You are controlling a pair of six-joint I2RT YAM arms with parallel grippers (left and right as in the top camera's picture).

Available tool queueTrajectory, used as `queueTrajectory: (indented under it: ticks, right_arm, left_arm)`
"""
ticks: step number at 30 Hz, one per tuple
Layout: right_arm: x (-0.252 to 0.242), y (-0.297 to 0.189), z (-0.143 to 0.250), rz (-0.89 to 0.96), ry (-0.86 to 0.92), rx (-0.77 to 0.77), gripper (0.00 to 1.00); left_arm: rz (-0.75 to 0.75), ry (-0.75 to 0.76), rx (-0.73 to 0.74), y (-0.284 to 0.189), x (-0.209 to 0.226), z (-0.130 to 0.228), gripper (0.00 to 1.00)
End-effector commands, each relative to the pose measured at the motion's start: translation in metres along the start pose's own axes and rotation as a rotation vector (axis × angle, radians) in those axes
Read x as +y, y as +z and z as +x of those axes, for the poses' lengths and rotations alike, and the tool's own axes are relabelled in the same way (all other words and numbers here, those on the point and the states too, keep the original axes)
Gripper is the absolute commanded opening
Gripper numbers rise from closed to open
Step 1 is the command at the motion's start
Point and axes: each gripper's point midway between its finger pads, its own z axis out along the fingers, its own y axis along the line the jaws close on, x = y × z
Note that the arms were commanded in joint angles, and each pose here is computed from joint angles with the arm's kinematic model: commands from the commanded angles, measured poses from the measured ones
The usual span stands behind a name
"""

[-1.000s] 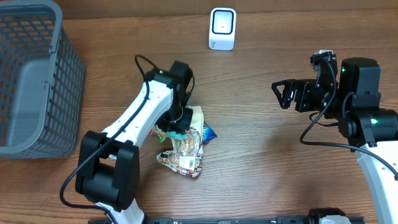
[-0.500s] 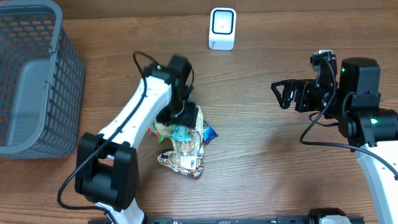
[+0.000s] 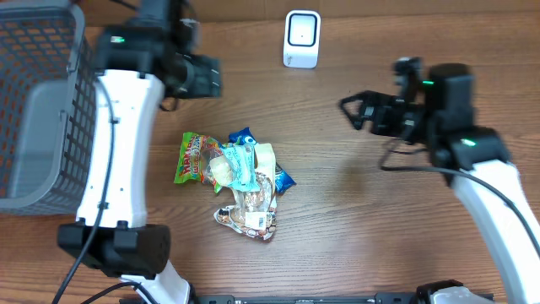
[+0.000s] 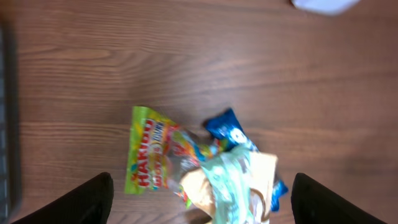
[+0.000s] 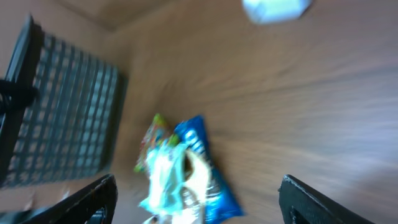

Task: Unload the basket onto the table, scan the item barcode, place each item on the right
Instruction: 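Move the right gripper to the mint-green pack and grasp it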

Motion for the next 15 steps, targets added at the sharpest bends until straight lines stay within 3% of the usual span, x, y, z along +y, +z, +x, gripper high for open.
queueTrajectory:
  ticks: [1, 8, 15]
  right_arm:
    - [0.022, 0.047, 0.029, -0.045, 0.143, 0.137, 0.83]
    - [0.028, 0.109, 0.098, -0.049, 0.19, 0.375, 0.83]
    - [0.041, 0.143, 0.13, -0.097, 0.138, 0.449, 0.82]
  left_arm:
    - [0.074, -0.086, -0.011, -0.005, 0.01, -0.007, 0.8]
    - [0.067, -0.096, -0.006, -0.004, 0.015, -0.007, 0.8]
    - [0.065, -0.095, -0.013, -0.003, 0.015, -0.009, 0.8]
